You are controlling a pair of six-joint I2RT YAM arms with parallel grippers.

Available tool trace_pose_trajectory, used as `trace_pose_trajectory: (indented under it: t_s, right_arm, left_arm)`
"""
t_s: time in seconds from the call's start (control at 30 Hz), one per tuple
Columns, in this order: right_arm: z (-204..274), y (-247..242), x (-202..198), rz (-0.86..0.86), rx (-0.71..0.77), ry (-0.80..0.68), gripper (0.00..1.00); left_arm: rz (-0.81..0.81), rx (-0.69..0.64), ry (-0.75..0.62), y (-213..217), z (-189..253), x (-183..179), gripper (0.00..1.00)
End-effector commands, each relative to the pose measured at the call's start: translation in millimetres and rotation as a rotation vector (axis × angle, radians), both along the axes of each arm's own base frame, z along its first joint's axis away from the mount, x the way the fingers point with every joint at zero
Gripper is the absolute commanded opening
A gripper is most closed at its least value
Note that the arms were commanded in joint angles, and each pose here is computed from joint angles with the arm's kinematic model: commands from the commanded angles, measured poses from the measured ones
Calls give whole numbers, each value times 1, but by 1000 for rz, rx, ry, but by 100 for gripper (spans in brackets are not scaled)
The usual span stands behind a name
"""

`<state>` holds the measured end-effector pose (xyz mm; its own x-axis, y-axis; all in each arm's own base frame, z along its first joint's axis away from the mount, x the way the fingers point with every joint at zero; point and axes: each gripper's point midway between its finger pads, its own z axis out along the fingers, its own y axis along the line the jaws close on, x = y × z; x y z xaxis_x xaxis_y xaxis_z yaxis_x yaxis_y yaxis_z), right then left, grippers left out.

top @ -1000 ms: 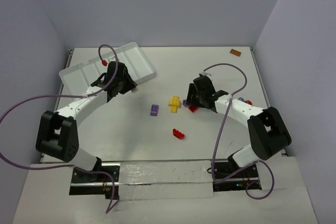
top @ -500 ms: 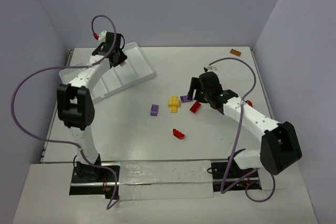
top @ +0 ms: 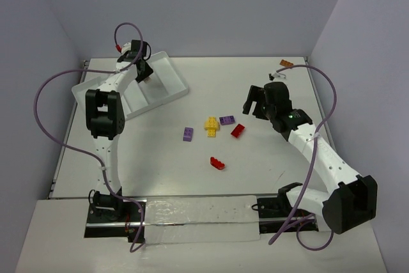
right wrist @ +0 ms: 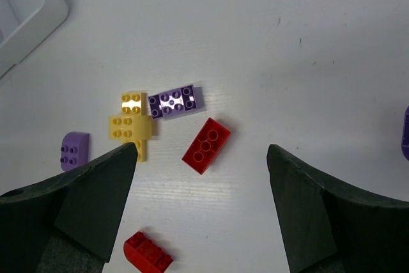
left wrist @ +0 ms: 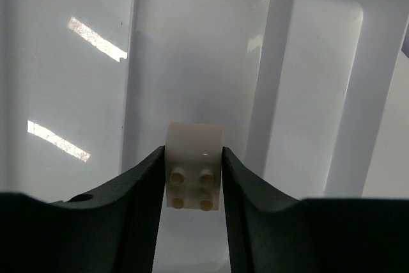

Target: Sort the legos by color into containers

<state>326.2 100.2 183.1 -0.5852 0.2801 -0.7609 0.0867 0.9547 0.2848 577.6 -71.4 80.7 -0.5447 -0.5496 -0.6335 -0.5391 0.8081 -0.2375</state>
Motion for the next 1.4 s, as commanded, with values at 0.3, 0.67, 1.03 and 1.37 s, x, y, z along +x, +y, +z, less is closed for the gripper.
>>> trace_pose_trajectory:
  t_s: [0.3,0.67,1.03,1.37]
  right_arm:
    - [8,7,-19,56,63,4,90]
    - [3,17,-36,92,134,22,89]
    - [-14,8,-53,55,124,86,89]
    - [-16,1,-53,27,81,121,89]
  left_arm:
    - [-210,-57,-119,-73,94,-31,65]
    - [-652,-7,-85,-219,109,-155,63]
    - [-826,146,104,-209,45,-241,93]
    - [-845,144,234,-191,-24,-278,85]
